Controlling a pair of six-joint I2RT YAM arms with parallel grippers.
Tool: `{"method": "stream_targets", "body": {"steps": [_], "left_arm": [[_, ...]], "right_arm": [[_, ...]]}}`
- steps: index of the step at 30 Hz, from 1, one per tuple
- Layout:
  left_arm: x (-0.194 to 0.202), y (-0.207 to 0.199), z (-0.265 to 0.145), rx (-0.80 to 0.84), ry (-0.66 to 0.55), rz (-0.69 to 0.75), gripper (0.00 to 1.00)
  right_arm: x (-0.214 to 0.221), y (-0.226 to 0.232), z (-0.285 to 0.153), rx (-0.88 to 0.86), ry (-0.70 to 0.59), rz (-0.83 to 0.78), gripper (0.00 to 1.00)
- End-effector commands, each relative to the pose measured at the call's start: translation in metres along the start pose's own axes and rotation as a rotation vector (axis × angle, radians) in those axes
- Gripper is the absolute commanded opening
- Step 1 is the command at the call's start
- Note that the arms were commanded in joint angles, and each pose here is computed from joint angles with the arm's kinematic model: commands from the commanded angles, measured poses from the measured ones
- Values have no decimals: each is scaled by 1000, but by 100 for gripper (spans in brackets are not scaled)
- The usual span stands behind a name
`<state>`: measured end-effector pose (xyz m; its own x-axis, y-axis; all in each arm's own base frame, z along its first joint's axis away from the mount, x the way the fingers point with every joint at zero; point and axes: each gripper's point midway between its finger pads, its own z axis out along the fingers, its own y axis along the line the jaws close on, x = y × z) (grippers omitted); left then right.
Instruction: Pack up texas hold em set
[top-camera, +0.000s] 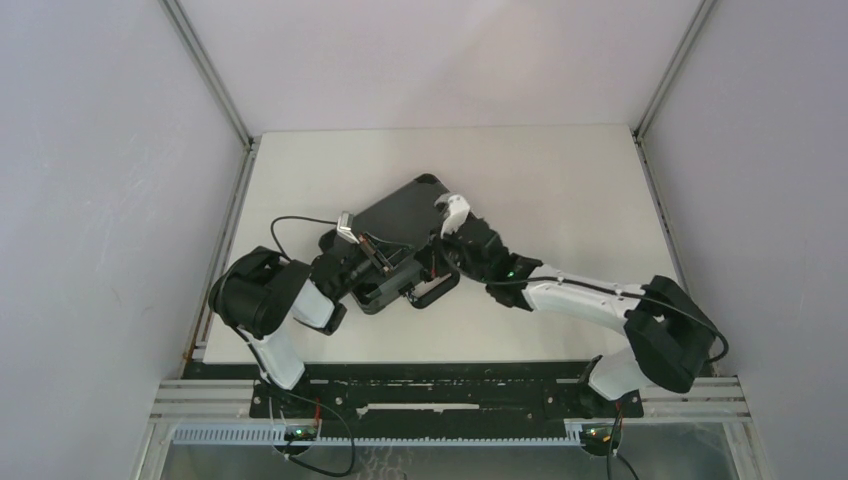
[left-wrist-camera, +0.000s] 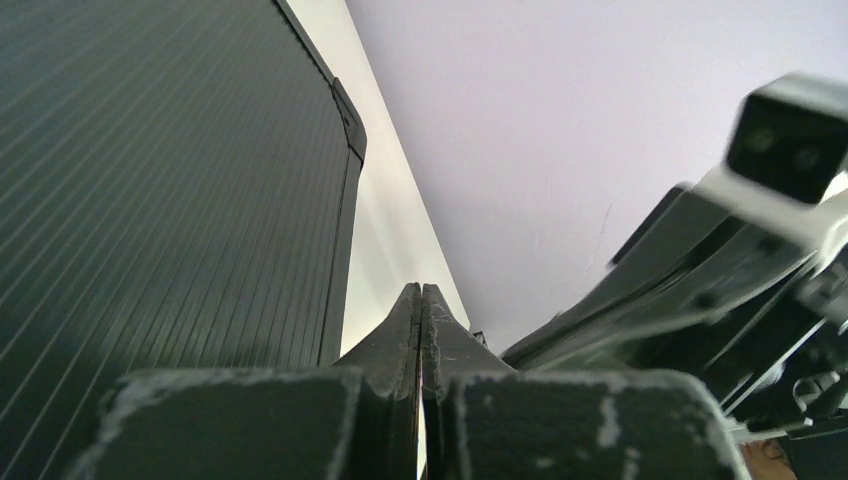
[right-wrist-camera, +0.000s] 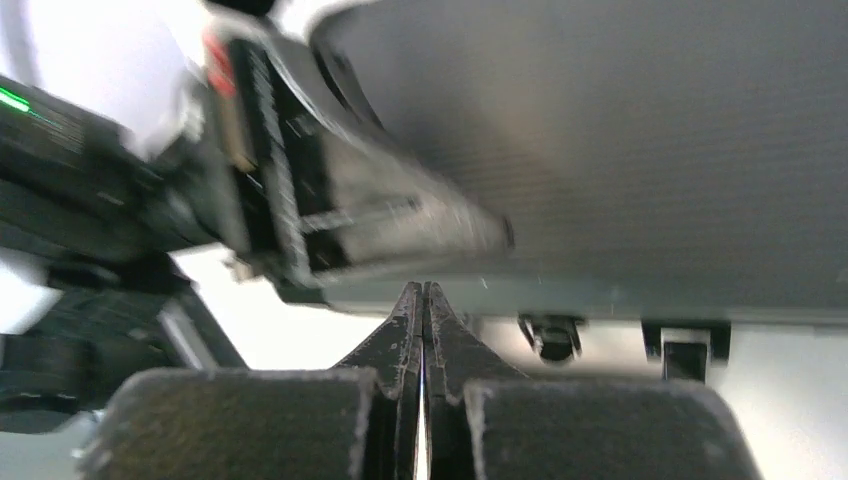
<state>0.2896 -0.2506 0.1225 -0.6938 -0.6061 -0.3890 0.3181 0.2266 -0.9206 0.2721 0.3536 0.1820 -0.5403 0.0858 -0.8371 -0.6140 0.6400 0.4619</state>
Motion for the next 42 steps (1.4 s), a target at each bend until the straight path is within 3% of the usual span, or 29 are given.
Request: {"method": "stream_targets", "body": {"steps": [1,19,33,42], "left_arm": [[94,82,-72,-323,294,-146,0],[96,84,-73,-330,299,-149,0],[96,84,-73,-329,299,-149,0],[96,84,-73,-329,298,-149,0]], "right_arm": [[53,-54,-1,295,151,-123,0],[117,-87,22,369,287,-83,0],[67,-56,2,302,186,-105,0],[94,-59,10,286,234,-62,0]]}}
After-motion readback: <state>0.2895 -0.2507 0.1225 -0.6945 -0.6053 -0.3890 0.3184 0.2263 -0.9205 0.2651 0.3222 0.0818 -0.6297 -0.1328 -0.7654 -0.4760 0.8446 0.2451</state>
